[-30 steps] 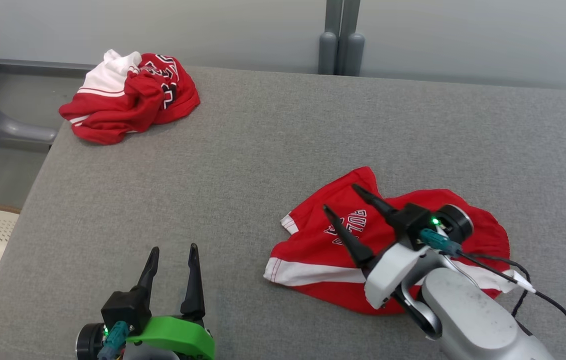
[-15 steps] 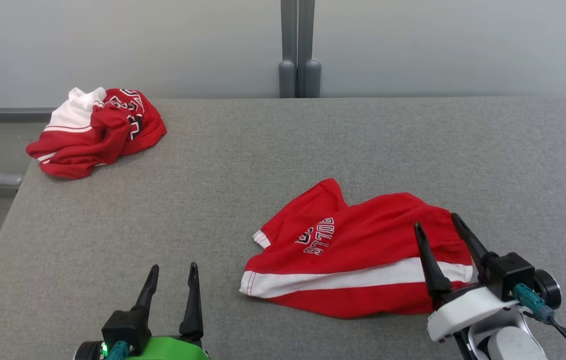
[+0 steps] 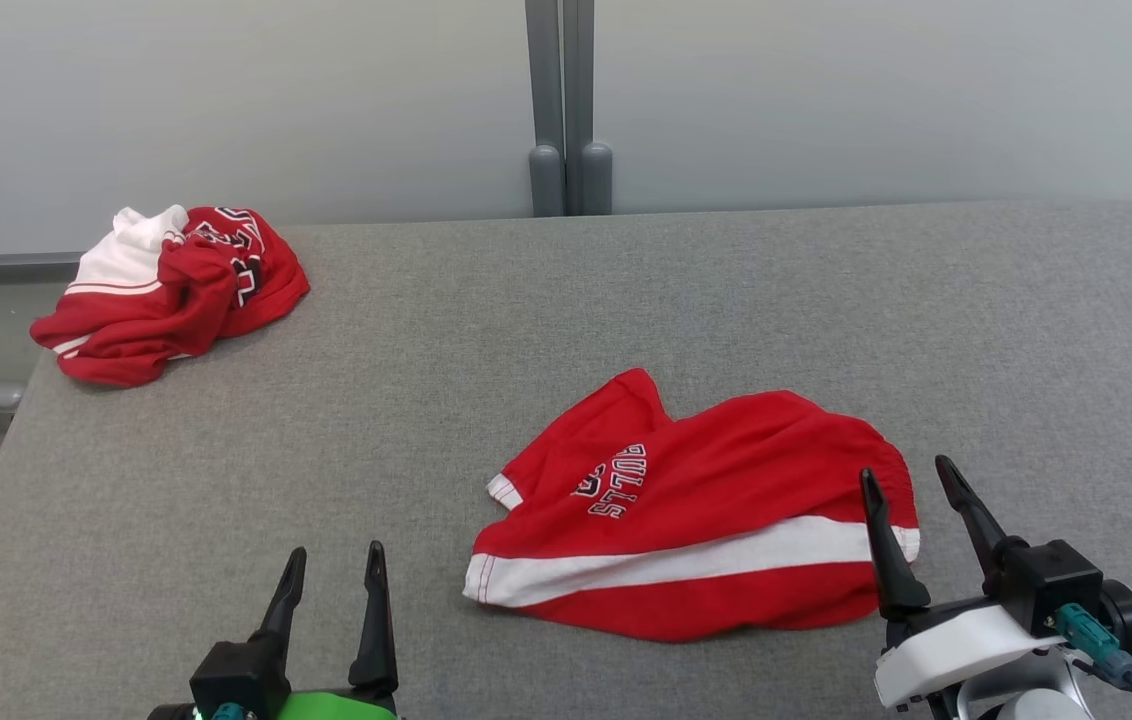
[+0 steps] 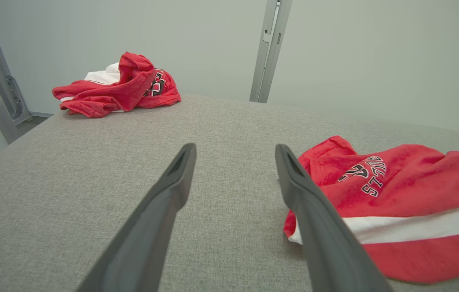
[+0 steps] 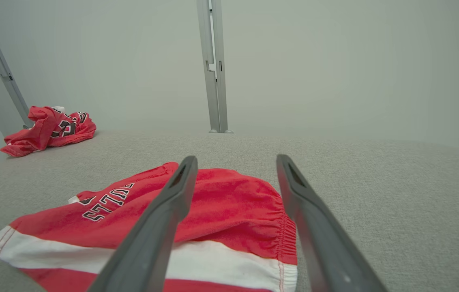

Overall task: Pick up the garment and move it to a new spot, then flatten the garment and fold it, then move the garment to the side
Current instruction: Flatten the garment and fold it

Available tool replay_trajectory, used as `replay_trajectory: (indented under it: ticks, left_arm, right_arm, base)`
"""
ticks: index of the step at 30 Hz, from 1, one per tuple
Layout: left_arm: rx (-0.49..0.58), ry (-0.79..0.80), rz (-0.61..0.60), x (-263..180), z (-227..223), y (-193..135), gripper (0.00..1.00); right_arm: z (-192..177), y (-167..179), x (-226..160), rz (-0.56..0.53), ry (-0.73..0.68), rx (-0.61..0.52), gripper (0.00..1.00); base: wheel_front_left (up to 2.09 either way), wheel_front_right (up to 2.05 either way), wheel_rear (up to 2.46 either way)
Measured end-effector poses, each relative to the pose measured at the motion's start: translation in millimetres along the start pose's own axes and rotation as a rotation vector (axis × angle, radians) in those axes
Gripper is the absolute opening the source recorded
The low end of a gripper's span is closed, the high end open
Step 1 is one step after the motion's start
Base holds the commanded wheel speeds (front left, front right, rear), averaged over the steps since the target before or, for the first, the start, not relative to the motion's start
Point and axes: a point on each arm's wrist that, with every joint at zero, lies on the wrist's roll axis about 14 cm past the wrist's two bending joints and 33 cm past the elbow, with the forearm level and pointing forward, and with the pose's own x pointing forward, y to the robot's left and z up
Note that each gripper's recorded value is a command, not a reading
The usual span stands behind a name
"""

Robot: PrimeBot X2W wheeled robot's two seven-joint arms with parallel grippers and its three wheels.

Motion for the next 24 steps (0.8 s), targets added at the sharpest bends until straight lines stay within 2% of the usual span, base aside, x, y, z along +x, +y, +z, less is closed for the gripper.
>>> replay_trajectory:
  ticks: [12,24]
  left_arm:
    - [0.001,0.002,-0.004,1,-1,-2,1.00]
    - [0.029,0.296,-0.233,0,-64,-51,1.00]
  right_arm:
    - [2,-1,-1,-0.007,-0.006,0.000,1.00]
    - [0,-6,-3,-0.024,0.002,0.002,1.00]
  base:
    - [0.00,0.00,0.00]
    - [0.00,0.00,0.00]
